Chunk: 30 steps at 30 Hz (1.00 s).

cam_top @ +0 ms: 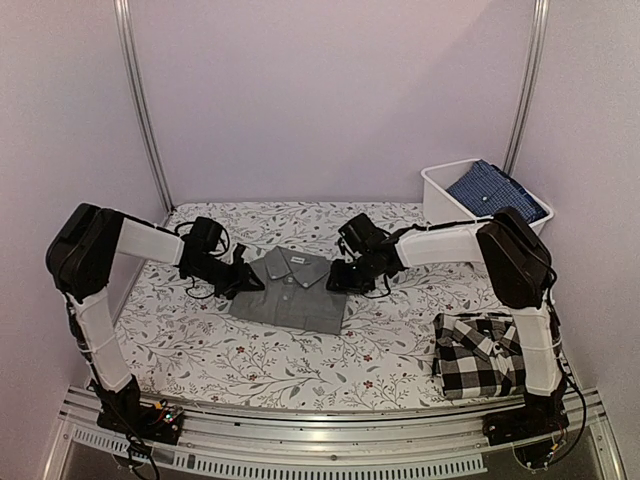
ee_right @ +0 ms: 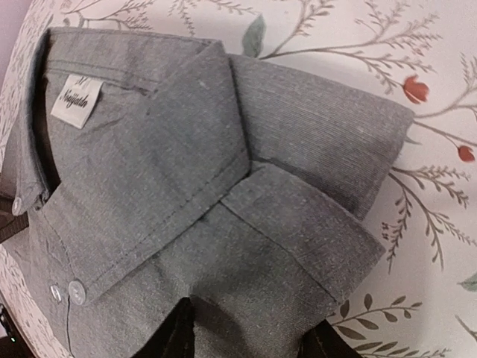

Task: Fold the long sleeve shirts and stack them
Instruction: Move the square-folded shirt to the center of the board.

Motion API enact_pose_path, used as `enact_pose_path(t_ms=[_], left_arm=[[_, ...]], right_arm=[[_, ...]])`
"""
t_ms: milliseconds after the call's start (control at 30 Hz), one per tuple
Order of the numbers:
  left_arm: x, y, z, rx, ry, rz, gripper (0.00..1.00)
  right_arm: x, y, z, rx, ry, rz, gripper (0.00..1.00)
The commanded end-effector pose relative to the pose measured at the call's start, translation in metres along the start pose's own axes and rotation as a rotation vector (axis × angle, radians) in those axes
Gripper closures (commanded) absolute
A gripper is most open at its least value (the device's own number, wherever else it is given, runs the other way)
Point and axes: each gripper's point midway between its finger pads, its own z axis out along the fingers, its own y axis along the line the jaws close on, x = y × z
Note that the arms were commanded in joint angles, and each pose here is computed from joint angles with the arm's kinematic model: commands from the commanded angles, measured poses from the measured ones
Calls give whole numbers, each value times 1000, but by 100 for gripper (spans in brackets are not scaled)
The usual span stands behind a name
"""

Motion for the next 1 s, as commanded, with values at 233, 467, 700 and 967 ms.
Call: enact_pose_path(t_ms=[233,467,700,967], left_arm=[[18,-59,-26,17,-55,43,100],[76,-50,-46,-54,-42,-13,69],[86,-14,-48,-154,-72,-16,46],[49,-30,-56,-152,-131,76,73]], right_arm=[[8,15,-20,74,78,-96,100],[33,-1,-60,132,119,-118,100],[57,-23,-54,160,149,-106,63],[28,-22,-88,210,2,-94,52]])
